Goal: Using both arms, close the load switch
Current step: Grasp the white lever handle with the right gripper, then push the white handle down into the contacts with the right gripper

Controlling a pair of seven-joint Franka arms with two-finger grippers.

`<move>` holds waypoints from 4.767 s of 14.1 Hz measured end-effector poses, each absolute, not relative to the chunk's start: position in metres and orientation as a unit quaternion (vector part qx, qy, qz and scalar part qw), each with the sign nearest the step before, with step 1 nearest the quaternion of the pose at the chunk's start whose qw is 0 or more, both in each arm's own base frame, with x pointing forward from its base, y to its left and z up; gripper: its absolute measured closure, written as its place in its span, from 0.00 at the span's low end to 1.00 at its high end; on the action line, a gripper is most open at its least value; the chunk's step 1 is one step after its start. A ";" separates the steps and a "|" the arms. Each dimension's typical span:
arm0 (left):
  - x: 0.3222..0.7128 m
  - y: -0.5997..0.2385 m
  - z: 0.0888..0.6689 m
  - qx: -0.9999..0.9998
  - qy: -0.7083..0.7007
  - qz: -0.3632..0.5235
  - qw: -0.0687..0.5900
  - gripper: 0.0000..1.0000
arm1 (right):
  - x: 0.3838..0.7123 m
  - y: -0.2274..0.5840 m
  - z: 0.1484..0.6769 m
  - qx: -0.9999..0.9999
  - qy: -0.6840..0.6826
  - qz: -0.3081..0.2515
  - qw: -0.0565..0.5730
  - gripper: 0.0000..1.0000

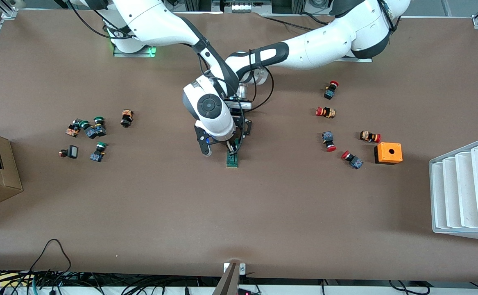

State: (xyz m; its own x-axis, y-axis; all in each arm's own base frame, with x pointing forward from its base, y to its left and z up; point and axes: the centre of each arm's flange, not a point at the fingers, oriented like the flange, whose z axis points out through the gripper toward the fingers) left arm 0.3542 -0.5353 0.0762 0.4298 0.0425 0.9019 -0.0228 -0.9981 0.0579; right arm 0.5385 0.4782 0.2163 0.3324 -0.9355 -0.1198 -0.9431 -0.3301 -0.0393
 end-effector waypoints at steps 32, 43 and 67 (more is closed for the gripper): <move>0.354 -0.536 0.076 0.844 0.010 0.535 0.032 0.48 | 0.549 0.483 0.246 -0.822 0.565 0.009 0.071 0.63; 0.354 -0.536 0.076 0.845 0.010 0.535 0.032 0.48 | 0.555 0.480 0.246 -0.815 0.575 0.008 0.079 0.73; 0.354 -0.536 0.076 0.845 0.010 0.534 0.032 0.48 | 0.600 0.461 0.237 -0.795 0.598 0.009 0.103 0.77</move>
State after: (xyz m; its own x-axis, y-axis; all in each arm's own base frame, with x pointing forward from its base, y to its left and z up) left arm 0.3543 -0.5357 0.0765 0.4286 0.0511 0.9020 -0.0169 -0.9978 0.0645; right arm 0.5999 0.4612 0.2374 0.2853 -0.9485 -0.1376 -0.9524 -0.2644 -0.1520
